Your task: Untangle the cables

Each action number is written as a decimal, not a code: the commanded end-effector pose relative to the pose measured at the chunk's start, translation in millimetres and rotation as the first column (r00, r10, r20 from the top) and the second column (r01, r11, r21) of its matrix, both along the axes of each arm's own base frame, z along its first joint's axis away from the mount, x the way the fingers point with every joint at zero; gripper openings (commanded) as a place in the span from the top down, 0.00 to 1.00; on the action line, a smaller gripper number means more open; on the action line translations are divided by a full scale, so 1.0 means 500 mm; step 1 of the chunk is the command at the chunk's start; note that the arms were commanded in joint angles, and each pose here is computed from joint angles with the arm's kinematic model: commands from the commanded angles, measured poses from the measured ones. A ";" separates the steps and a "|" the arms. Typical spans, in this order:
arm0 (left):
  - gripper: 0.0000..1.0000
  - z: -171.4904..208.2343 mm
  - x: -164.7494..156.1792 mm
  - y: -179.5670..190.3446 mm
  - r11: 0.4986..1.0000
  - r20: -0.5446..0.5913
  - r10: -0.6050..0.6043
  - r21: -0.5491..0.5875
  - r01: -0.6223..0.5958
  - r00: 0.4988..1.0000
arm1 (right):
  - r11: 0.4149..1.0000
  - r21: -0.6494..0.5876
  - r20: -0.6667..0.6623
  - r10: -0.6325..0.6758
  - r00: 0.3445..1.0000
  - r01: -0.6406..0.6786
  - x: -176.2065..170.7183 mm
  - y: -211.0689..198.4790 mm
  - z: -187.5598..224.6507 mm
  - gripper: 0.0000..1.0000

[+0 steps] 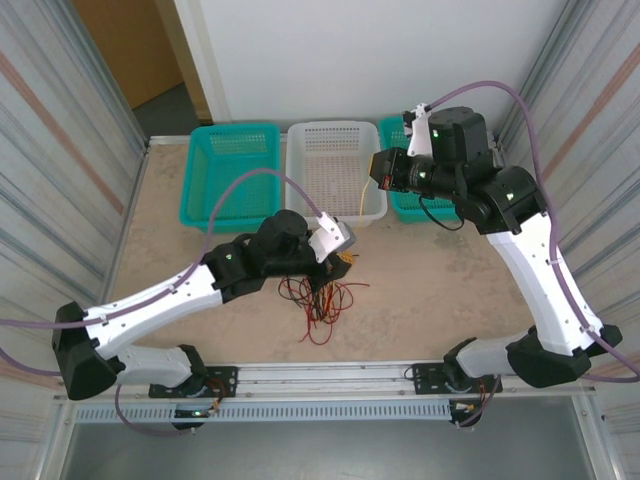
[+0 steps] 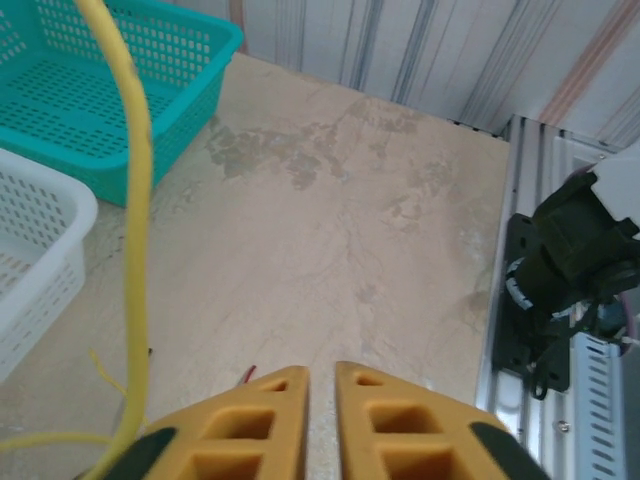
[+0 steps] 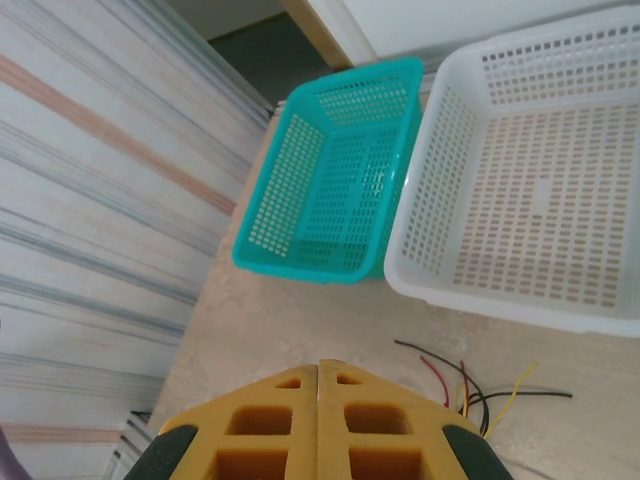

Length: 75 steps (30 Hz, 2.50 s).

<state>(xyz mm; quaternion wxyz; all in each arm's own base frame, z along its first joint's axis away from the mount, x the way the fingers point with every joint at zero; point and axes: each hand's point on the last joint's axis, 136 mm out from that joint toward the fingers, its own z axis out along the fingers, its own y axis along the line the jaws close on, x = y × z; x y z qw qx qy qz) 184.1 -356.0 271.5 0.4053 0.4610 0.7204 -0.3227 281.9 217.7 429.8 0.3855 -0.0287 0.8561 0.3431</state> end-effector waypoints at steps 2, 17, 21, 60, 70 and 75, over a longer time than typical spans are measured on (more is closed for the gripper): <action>1.00 0.018 0.025 0.011 0.997 0.061 0.076 -0.033 -0.074 0.995 | 0.999 0.053 -0.016 0.007 1.000 -0.006 -0.005 0.004 -0.004 1.00; 1.00 0.048 0.284 0.340 0.740 -0.276 0.612 -0.130 -0.660 0.741 | 0.924 -0.119 -0.185 -0.380 0.906 0.363 0.045 -0.212 -0.195 0.24; 1.00 0.086 0.321 0.388 0.713 -0.350 0.595 -0.186 -0.676 0.724 | 0.905 -0.193 -0.236 -0.417 0.878 0.378 0.051 -0.235 -0.238 0.26; 0.32 -0.348 0.115 -0.061 0.864 -0.257 0.132 0.504 0.016 0.957 | 0.876 -0.289 -0.432 -0.479 0.764 0.386 0.182 -0.306 -0.408 0.34; 0.31 -0.376 0.182 -0.050 0.833 -0.195 0.227 0.547 -0.087 0.954 | 0.892 -0.263 -0.454 -0.451 0.768 0.368 0.178 -0.294 -0.424 0.34; 0.19 -0.353 0.204 -0.042 0.835 -0.146 0.254 0.532 -0.141 0.956 | 0.902 -0.236 -0.461 -0.431 0.776 0.361 0.165 -0.286 -0.418 0.34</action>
